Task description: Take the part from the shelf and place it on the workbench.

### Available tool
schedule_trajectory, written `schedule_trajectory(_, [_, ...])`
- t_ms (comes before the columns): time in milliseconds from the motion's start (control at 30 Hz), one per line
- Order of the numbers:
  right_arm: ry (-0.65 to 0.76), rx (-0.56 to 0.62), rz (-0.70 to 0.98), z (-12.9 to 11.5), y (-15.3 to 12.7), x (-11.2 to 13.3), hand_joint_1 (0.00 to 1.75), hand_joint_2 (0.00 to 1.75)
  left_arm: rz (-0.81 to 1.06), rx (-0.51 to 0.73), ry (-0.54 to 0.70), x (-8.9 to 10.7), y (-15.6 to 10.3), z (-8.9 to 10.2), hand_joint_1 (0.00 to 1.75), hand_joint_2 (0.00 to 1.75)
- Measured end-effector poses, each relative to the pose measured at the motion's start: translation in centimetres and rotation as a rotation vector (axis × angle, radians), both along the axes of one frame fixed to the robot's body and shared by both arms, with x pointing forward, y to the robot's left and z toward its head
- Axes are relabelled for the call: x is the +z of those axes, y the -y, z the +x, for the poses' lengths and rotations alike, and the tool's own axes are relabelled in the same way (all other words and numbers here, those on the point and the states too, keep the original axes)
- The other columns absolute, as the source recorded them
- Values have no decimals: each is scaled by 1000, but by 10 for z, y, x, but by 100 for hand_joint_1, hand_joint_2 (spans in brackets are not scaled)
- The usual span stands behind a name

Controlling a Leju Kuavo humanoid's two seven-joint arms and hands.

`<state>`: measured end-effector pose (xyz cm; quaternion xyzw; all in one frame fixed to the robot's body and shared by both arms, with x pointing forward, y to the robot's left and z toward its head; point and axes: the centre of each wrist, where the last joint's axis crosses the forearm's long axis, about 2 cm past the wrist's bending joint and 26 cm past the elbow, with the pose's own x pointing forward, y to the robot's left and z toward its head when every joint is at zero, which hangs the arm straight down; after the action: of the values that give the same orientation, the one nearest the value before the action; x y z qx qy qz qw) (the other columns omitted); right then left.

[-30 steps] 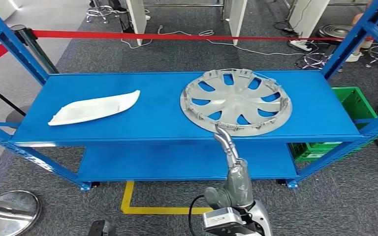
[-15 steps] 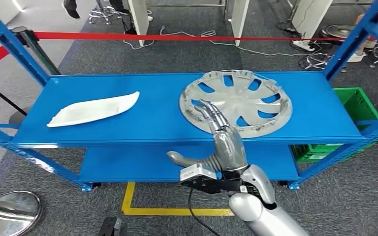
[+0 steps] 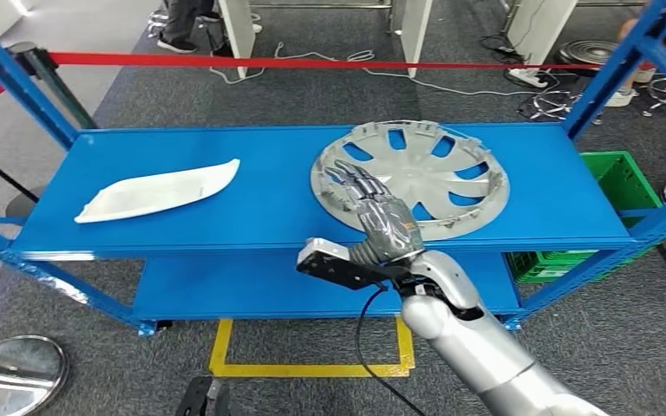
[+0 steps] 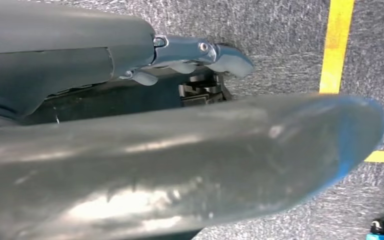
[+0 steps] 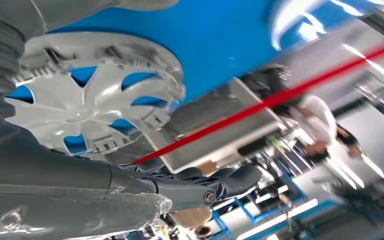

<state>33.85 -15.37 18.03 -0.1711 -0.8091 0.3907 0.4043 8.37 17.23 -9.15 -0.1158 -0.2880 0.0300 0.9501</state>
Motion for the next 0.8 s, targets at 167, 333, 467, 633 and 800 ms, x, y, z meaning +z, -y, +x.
schedule_trajectory(167, [-81, -69, -174, 27, 11, -7, 0, 175, -1, -12, 0, 1, 2, 1, 0, 0])
schedule_trajectory(333, [-216, -148, -316, 45, 27, -24, 0, 175, 1, -23, -5, 1, 2, 1, 0, 0])
schedule_trajectory(467, [-289, -195, -391, 61, 39, -26, 0, 175, -1, -33, -3, 1, 2, 4, 0, 0])
schedule_trajectory(633, [-322, -218, -428, 69, 48, -28, 0, 175, -2, -37, 2, 2, 2, 7, 0, 0])
schedule_trajectory(800, [-383, -269, -458, 76, 56, -31, 0, 175, -1, -51, 1, 2, 2, 8, 0, 0])
